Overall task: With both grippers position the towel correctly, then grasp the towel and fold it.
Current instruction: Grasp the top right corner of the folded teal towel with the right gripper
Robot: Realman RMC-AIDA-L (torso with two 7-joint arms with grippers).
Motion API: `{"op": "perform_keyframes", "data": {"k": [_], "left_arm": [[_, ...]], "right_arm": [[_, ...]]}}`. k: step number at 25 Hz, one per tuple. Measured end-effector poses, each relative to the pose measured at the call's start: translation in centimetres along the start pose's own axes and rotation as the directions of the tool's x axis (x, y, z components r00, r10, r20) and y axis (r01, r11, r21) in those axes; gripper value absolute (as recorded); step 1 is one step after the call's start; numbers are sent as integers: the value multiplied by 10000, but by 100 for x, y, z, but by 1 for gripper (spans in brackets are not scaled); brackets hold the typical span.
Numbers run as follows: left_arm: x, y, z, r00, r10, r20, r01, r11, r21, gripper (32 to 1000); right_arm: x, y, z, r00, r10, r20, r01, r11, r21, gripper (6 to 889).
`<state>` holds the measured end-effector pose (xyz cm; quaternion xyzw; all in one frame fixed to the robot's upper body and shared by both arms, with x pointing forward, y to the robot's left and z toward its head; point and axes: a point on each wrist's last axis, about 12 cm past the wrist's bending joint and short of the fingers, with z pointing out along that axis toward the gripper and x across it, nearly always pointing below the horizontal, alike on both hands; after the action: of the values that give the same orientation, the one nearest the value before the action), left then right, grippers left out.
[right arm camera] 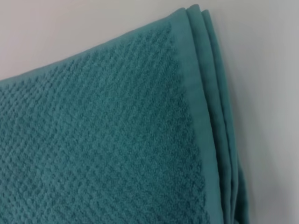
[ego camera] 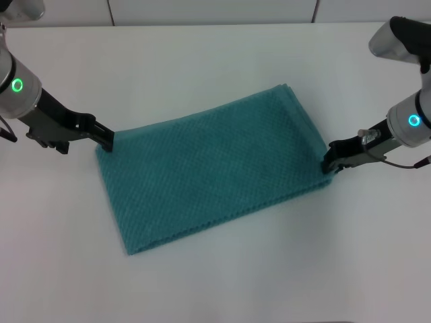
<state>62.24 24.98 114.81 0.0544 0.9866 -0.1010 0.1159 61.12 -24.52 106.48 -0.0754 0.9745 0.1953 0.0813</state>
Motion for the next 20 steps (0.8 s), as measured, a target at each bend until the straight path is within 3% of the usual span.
{"op": "perform_keyframes", "data": {"k": [8,20], "left_arm": [[0,5,-2,10000,-4,6,4,10000,2,891],[-3,31,-13,10000,-53,41,54,10000,-9,892]], "right_arm": [[-7,4,-5,10000,-12,23,12,10000,-17,146],[34,39,-4,9995,-101,-314,93,9996,-277,115]]}}
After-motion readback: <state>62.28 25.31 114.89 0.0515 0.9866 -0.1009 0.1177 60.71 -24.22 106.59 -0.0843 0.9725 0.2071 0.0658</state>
